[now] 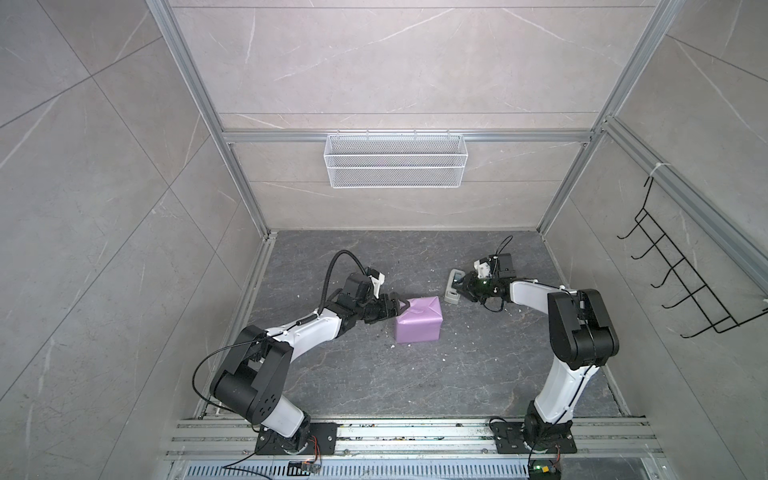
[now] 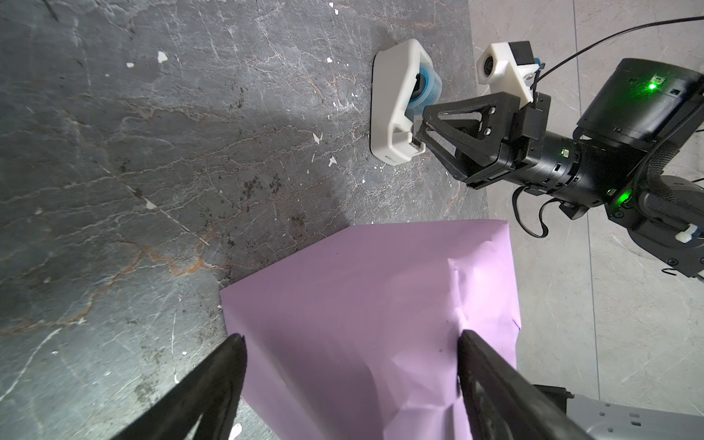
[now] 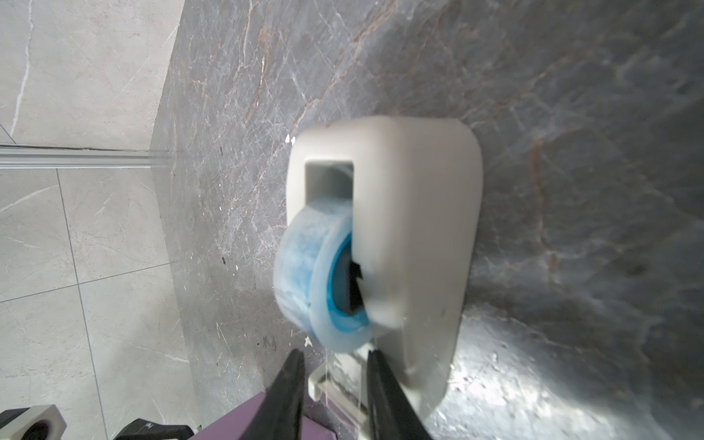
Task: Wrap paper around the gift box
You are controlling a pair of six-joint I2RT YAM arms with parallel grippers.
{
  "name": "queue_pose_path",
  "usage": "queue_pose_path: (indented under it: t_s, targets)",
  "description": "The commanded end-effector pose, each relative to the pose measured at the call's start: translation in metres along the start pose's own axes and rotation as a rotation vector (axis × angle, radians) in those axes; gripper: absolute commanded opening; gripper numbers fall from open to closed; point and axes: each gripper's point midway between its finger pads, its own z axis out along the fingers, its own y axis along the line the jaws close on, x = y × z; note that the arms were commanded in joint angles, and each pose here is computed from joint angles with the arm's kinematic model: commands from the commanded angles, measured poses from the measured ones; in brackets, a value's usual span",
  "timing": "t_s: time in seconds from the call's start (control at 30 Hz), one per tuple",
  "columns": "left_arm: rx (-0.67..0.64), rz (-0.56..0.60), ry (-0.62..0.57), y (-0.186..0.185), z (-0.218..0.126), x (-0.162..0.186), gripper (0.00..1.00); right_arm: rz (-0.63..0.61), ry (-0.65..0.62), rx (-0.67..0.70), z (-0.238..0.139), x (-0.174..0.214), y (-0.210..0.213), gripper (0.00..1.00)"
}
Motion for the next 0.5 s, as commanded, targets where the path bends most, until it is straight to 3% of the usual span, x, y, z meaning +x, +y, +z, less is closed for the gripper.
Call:
queue_pose_path:
  t_s: [0.0, 0.47]
  targets:
    - [-0.048, -0.009, 0.058, 0.015, 0.003, 0.016, 0.87, 0.079, 0.037, 0.104, 0.008, 0.013, -0.039, 0.32]
    - [-0.049, -0.008, 0.058, 0.015, 0.004, 0.016, 0.87, 0.100, 0.030, 0.149, 0.009, 0.012, -0.055, 0.32]
